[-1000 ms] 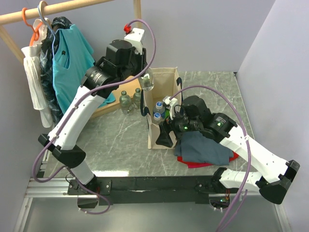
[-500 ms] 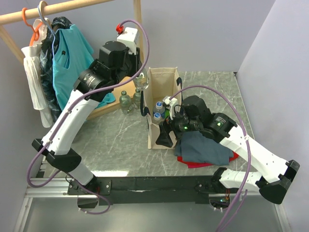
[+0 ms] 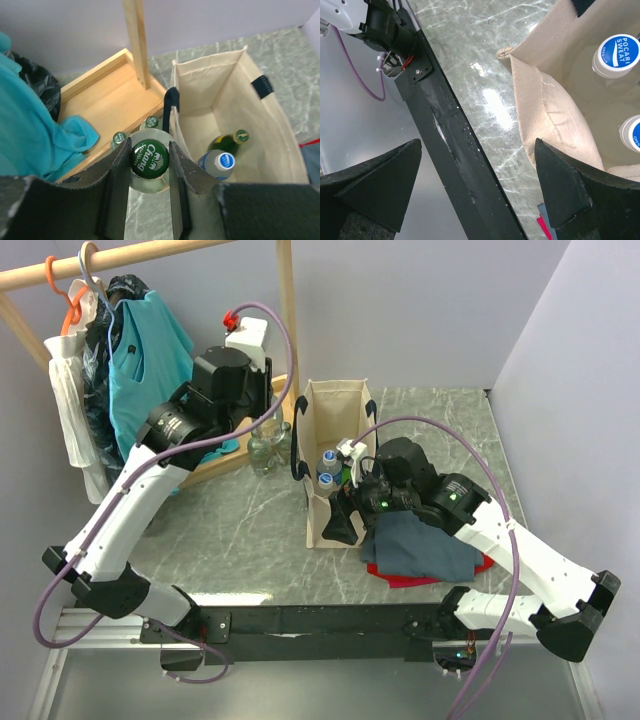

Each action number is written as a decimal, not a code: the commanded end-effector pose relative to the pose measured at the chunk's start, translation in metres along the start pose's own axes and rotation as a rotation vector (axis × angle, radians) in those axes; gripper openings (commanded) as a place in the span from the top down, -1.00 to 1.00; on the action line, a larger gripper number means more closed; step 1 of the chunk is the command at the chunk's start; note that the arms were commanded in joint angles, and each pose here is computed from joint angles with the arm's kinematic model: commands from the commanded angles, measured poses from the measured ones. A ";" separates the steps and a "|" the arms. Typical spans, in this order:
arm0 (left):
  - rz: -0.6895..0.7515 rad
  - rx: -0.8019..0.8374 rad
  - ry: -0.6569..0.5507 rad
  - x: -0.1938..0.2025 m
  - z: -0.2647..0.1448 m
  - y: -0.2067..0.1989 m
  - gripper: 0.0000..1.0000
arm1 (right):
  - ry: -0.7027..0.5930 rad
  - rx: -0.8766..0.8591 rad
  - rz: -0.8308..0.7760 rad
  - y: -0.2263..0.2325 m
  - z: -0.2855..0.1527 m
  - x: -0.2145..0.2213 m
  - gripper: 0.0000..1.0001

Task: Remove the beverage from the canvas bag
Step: Place the drink at the center of the board, then take out the drink from the canvas bag.

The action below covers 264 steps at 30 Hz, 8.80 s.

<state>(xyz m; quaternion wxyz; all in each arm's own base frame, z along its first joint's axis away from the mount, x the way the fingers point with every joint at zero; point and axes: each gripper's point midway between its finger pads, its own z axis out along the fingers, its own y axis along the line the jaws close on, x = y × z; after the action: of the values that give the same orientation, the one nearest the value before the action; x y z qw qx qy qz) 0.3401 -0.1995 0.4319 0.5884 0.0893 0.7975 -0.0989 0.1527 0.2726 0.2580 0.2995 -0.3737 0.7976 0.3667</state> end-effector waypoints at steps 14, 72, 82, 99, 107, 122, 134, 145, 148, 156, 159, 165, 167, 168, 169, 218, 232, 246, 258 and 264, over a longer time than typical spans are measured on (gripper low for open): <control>-0.118 -0.066 -0.178 -0.005 0.011 0.011 0.98 | -0.036 -0.009 -0.039 0.003 0.000 -0.015 -1.00; -0.209 -0.050 -0.151 0.129 0.127 -0.020 0.98 | -0.030 0.035 -0.028 -0.004 -0.002 -0.008 -1.00; -0.226 -0.059 -0.148 0.144 0.132 -0.020 0.98 | -0.023 0.037 -0.026 -0.006 0.000 -0.007 -1.00; -0.167 -0.088 -0.135 0.166 0.141 -0.027 0.98 | -0.028 0.024 -0.033 -0.004 0.001 -0.010 -1.00; -0.161 -0.092 -0.115 0.166 0.140 -0.029 0.88 | -0.019 0.024 -0.032 -0.004 0.003 -0.009 -1.00; -0.162 -0.080 -0.096 0.165 0.142 -0.034 0.25 | -0.015 0.027 -0.035 -0.006 0.004 -0.007 -1.00; -0.166 -0.090 -0.101 0.161 0.139 -0.031 -0.40 | -0.022 0.030 -0.034 -0.006 0.003 -0.007 -1.00; -0.176 -0.088 -0.123 0.148 0.128 -0.028 -0.49 | -0.020 0.032 -0.041 -0.006 0.003 -0.009 -1.00; -0.180 -0.075 -0.124 0.141 0.123 -0.030 -0.47 | -0.034 0.045 -0.040 -0.007 0.000 -0.013 -1.00; -0.196 -0.054 -0.176 0.102 0.096 -0.026 -0.50 | -0.048 0.028 -0.041 0.000 -0.007 -0.019 -1.00; -0.190 -0.036 -0.189 0.088 0.088 -0.027 -0.51 | -0.074 0.035 -0.055 0.002 -0.013 -0.025 -1.00; -0.198 0.036 -0.223 0.052 0.072 -0.037 -0.50 | -0.126 0.108 -0.063 -0.005 -0.024 -0.041 -1.00; -0.194 0.072 -0.231 0.046 0.068 -0.043 -0.50 | -0.157 0.129 -0.067 -0.008 -0.027 -0.047 -1.00; -0.193 0.085 -0.245 0.038 0.065 -0.044 -0.50 | -0.186 0.159 -0.069 -0.011 -0.032 -0.052 -1.00; -0.187 0.099 -0.249 0.035 0.063 -0.047 -0.51 | -0.211 0.166 -0.078 -0.011 -0.034 -0.058 -1.00; 0.049 0.611 0.146 0.086 0.105 -0.165 -0.93 | -0.628 0.962 0.253 -0.127 -0.147 -0.088 -1.00; 0.072 0.625 0.272 0.118 0.119 -0.172 -0.93 | -0.623 0.955 0.345 -0.151 -0.155 -0.078 -1.00; 0.104 0.516 0.386 0.154 0.141 -0.163 -0.97 | -0.595 0.929 0.346 -0.155 -0.147 -0.078 -1.00; 0.127 0.493 0.449 0.177 0.150 -0.162 -0.98 | -0.575 0.927 0.351 -0.160 -0.140 -0.074 -1.00; 0.135 0.476 0.469 0.187 0.154 -0.162 -0.98 | -0.572 0.924 0.351 -0.160 -0.140 -0.073 -1.00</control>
<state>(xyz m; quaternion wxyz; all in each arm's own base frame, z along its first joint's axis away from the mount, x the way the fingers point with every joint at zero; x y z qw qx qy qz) 0.3818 -0.3862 0.2062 0.3393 0.2916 0.8660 -0.2235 0.2925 0.1162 0.3286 0.5630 0.0424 0.8185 0.1067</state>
